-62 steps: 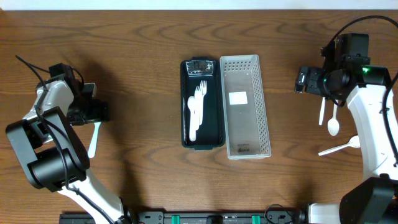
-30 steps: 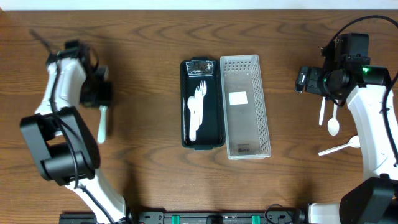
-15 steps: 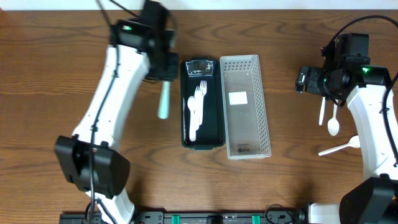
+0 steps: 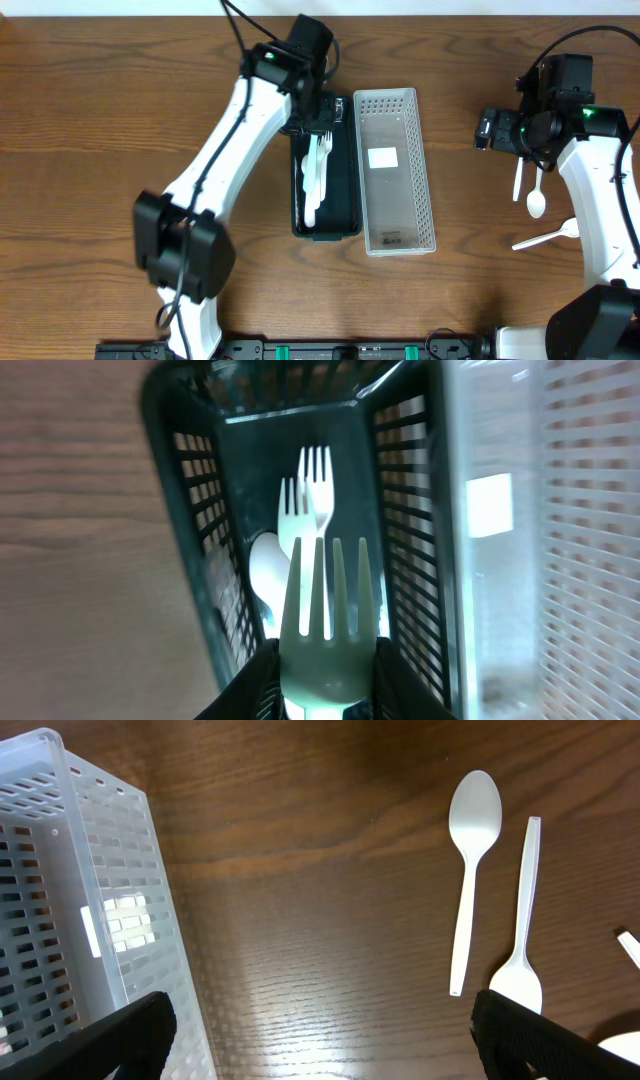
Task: Pack container
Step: 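Carry the fork with the left gripper into the green basket and release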
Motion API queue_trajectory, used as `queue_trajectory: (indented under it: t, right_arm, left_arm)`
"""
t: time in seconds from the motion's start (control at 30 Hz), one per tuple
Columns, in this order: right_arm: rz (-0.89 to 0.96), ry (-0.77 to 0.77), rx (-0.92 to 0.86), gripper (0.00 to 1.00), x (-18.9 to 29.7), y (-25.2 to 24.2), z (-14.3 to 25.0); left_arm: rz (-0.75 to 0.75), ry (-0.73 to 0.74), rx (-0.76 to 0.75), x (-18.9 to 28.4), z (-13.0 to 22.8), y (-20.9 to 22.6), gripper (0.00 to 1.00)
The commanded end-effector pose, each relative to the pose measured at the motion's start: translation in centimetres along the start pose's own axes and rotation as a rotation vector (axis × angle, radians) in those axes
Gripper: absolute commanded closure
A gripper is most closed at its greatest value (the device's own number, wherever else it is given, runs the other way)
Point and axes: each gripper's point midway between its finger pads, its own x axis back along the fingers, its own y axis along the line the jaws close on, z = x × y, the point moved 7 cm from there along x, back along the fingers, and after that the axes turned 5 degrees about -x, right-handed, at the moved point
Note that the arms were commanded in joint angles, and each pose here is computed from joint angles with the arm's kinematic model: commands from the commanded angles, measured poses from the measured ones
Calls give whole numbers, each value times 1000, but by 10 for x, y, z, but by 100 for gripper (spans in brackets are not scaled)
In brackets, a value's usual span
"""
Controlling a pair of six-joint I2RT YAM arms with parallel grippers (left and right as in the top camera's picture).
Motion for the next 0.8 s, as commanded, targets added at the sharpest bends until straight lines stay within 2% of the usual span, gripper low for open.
queue_trajectory:
  t: [0.0,0.17,0.27,0.33,0.57,0.63,0.77]
  right_arm:
    - [10,-2,14,3,0,-1,-1]
    - [10,-2,15,2,0,-1,-1]
    - [10,-1,14,1,0,-1,-1]
    - [9,-2,14,1,0,-1,-1]
    - [-8,-14,27,1,0,1,-4]
    - [1,-26,56,1,1,1,-6]
    - [21,-66,48,1,19,2,-19]
  left_arm:
    - [-14,82,24,-38,3,2,79]
    - [-25,122,12,-66,2,5,78]
    - [-29,117,1,-70,0,5,61]
    - [-25,107,-21,-70,-1,5,44]
    - [-7,42,-178,-47,-11,0,9]
    - [1,-10,-218,-27,-16,-4,2]
    - [-69,-139,-230,26,-20,3,2]
